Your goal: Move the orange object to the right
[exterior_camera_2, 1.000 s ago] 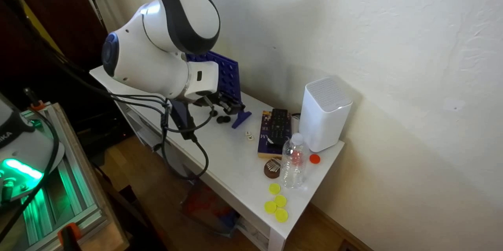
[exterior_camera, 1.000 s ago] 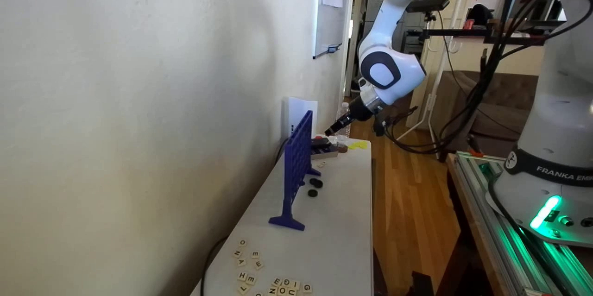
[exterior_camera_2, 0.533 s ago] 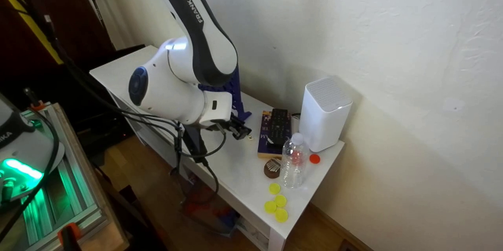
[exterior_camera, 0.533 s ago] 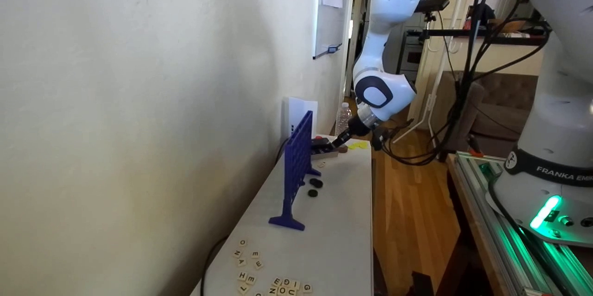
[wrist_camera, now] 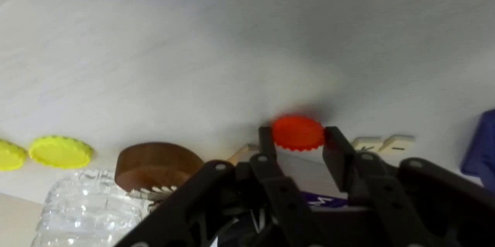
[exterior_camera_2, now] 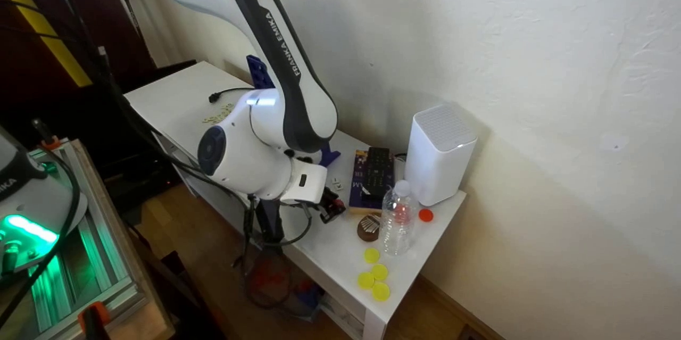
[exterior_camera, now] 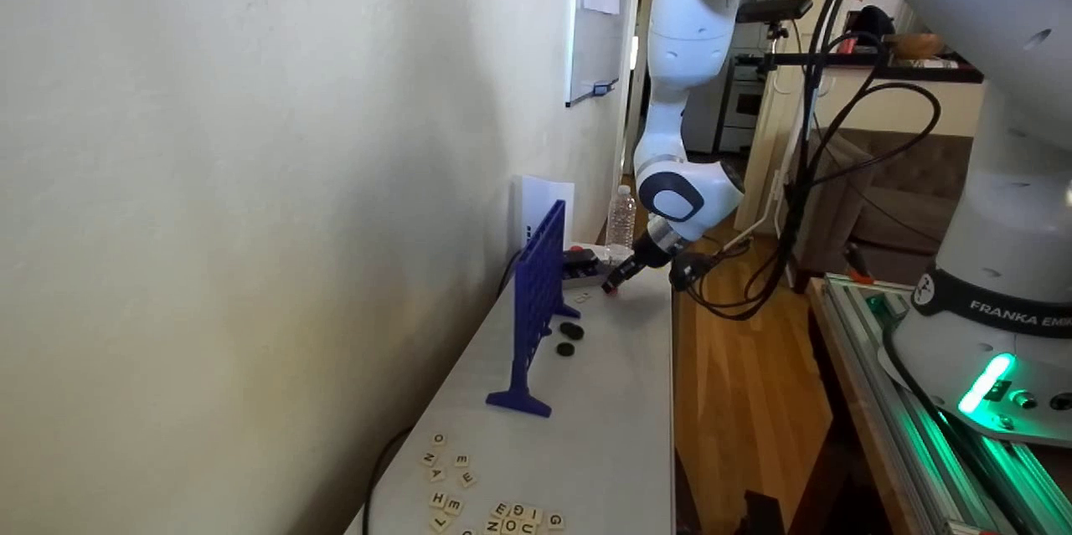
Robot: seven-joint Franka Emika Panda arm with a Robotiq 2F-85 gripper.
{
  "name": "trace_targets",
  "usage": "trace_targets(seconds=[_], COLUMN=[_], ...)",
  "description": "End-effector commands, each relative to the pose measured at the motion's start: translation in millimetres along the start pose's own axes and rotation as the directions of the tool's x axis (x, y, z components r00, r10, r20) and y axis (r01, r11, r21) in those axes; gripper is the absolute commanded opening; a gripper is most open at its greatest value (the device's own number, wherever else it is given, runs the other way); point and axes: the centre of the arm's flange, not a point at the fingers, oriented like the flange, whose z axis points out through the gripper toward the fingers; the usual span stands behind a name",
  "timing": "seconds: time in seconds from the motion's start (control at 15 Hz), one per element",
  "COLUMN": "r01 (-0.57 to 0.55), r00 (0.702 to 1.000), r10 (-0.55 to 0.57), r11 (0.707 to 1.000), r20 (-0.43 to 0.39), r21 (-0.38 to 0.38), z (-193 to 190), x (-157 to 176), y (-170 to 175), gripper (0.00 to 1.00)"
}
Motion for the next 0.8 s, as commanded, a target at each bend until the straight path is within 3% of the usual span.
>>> trace_targets(seconds=[0.0, 0.2, 0.27, 0.33, 0.53, 0.67, 0.73], r01=[-0.045, -0.069, -0.067, -0.065, -0.008, 0.076, 0.129], r00=[0.999, 0.998, 0.998, 0.998, 1.000, 0.997, 0.991], r10=[0.045, 0.069, 0.067, 0.065, 0.009, -0.073, -0.121], r11=[0.999, 0.998, 0.998, 0.998, 0.998, 0.988, 0.979], r20=[0.013, 0.013, 0.020, 0.021, 0.008, 0.030, 0.060], r21=[-0.001, 0.002, -0.012, -0.015, -0.066, -0.136, -0.160], z=[23.1, 17.9, 13.5, 6.0, -31.3, -66.4, -87.0], x=[-16.5, -14.0, -12.5, -9.5, 0.9, 7.6, 11.2], y=[-6.8, -8.1, -8.3, -9.1, -8.9, -2.8, 1.0], gripper=[0.14, 0.14, 0.64, 0.65, 0.84, 0.98, 1.00])
